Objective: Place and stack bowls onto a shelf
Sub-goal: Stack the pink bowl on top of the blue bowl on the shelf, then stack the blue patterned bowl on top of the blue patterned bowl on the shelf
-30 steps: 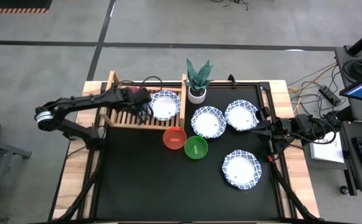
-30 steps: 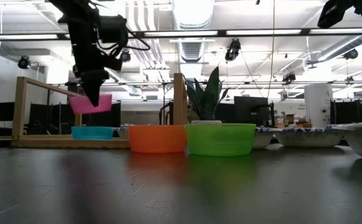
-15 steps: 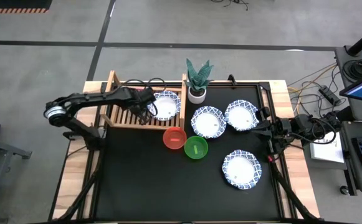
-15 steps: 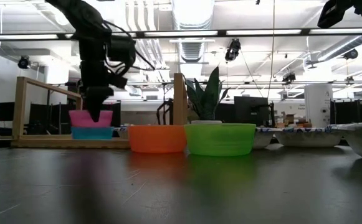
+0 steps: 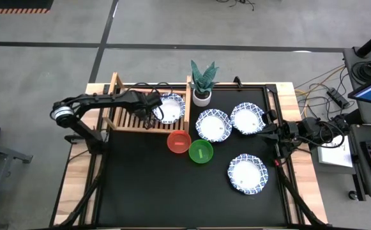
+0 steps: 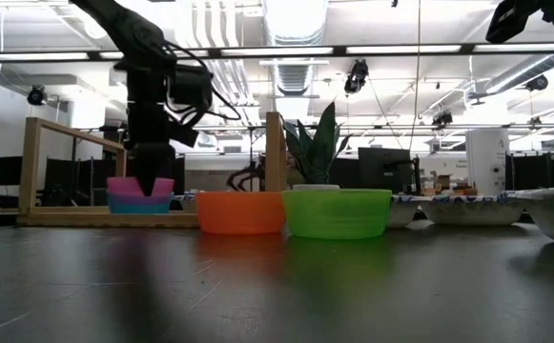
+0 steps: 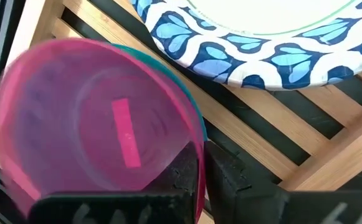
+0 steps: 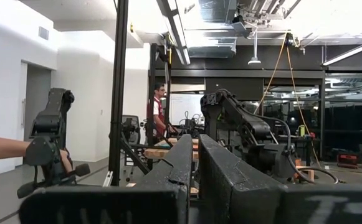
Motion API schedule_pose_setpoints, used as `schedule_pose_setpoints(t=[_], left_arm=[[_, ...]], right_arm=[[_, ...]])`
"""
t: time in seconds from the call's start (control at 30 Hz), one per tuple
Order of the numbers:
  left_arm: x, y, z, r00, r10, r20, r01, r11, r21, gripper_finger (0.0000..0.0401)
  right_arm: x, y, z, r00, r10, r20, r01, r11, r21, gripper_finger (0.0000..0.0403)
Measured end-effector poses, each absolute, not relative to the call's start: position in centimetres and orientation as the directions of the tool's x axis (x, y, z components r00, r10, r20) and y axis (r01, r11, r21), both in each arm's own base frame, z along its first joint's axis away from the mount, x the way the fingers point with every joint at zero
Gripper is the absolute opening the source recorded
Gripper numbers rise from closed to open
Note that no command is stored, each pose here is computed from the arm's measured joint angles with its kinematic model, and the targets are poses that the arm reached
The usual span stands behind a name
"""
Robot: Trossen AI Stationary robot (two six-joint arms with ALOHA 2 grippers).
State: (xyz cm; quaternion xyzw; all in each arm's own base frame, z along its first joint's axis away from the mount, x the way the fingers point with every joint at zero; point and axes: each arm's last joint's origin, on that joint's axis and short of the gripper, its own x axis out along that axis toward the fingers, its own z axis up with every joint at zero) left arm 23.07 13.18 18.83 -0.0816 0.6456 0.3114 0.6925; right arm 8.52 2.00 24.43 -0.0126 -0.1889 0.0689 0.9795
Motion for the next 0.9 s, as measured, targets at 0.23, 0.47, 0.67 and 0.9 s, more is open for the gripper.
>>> schedule_pose_setpoints(t=[0.23, 0.47, 0.67, 0.9], left_arm=[[22.9, 13.1, 19.3, -0.013, 0.335, -0.942, -0.538, 0.792, 0.289, 0.0068], [22.6, 12.8, 21.3, 0.003, 0.341, -0.940, -0.565, 0.776, 0.280, 0.0131], [22.8, 11.1, 24.6, 0.181, 0.382, -0.906, -0.614, 0.764, 0.199, 0.0143], [23.7, 5.5, 27.6, 0.454, 0.362, -0.814, -0.628, 0.778, -0.004, 0.0129]], right_arm=[[8.5, 2.0, 24.4, 0.919, 0.140, 0.368, -0.130, 0.990, -0.051, 0.0018], [8.5, 2.0, 24.4, 0.919, 0.139, 0.369, -0.130, 0.990, -0.051, 0.0018], [8.5, 2.0, 24.4, 0.919, 0.139, 0.369, -0.130, 0.990, -0.050, 0.0018], [8.5, 2.0, 24.4, 0.919, 0.140, 0.369, -0.131, 0.990, -0.048, 0.0018]])
